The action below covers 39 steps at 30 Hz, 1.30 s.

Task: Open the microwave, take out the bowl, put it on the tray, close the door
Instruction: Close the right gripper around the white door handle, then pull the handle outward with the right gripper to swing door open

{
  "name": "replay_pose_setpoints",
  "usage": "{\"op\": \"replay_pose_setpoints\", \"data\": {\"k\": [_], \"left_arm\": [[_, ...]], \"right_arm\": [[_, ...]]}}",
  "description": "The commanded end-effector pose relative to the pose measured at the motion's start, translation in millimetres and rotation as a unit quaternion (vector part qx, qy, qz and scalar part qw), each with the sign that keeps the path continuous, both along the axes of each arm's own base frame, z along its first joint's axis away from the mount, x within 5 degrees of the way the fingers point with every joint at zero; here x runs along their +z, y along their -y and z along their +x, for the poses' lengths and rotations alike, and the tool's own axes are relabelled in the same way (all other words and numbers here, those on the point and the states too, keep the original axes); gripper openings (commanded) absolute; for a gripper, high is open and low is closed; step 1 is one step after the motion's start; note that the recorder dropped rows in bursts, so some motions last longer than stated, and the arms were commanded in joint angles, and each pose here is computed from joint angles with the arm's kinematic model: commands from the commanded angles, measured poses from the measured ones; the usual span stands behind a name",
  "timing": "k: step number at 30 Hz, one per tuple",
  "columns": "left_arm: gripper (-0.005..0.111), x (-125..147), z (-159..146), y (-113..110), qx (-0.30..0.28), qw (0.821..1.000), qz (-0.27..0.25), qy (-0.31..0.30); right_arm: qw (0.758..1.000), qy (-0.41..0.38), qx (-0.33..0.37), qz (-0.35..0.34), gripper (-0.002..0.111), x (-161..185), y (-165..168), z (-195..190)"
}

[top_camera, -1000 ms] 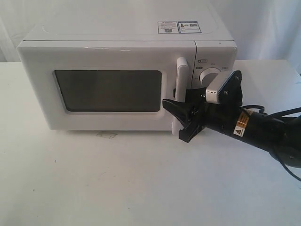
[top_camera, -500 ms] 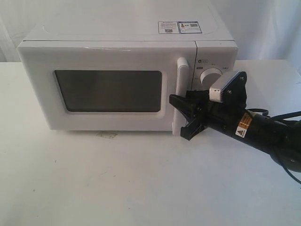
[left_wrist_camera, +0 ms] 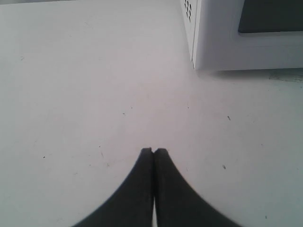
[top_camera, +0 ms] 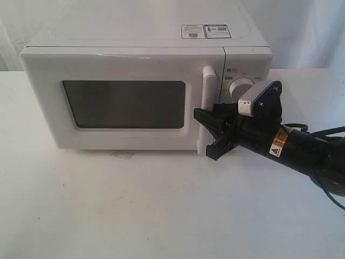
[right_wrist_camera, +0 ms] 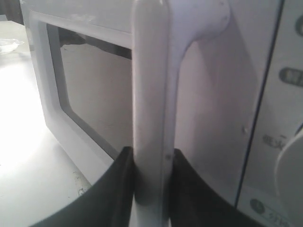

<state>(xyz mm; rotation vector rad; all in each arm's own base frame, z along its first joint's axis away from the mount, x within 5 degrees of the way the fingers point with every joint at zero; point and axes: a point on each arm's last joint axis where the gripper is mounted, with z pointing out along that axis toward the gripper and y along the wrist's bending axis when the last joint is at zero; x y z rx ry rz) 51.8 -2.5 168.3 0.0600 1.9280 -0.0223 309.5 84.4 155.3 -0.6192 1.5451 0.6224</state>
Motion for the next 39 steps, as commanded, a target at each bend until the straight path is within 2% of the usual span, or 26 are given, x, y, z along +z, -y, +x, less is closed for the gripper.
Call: {"op": "replay_pose_setpoints", "data": {"k": [1, 18, 39], "left_arm": [[0.0, -2, 0, 0, -0.001, 1.0, -0.003, -0.002], [0.0, -2, 0, 0, -0.001, 1.0, -0.003, -0.002], [0.0, -2, 0, 0, -0.001, 1.0, -0.003, -0.002]], "right_arm": [[0.991, 0.005, 0.127, -0.03, 0.0, 1, -21, -23], [0.986, 0.015, 0.161, -0.037, 0.0, 7, -39, -48], [0.985, 0.025, 0.163, -0.045, 0.0, 11, -38, -69]]}}
